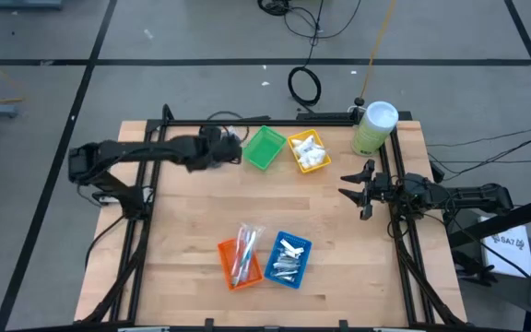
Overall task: Pick & Place Travel size toiletries
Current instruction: Put the black hairbrush into the green bin
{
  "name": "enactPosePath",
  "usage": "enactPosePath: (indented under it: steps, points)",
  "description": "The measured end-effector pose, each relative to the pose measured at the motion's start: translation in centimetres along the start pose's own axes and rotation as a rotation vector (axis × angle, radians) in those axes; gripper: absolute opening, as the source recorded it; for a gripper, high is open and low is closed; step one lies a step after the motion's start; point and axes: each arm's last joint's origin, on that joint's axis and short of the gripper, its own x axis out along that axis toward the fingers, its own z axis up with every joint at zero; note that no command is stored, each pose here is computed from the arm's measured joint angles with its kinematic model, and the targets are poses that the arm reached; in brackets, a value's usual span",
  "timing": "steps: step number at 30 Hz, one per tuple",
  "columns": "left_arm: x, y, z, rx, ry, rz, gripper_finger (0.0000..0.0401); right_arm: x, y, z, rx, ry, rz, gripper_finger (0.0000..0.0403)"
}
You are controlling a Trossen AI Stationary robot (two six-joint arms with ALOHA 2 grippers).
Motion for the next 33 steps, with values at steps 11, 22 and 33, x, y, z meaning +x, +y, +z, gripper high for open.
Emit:
enactPosePath:
  steps: [11, 22, 33]
  points:
    - [8.1, 3.8, -0.6, 0.010, 0.279, 0.035, 0.0239, 0.0, 0.0, 0.0, 0.000, 0.000, 0.000, 0.0177]
    - [11.0, 6.9, -3.0, -0.097, 0.315, -0.003, 0.0239, 0.0, 0.0, 0.0, 0.000, 0.000, 0.000, 0.0175]
    - [10.6, 6.2, -3.6, -0.048, 0.329, -0.043, 0.0153, 0.0, 0.0, 0.0, 0.000, 0.000, 0.000, 0.0174]
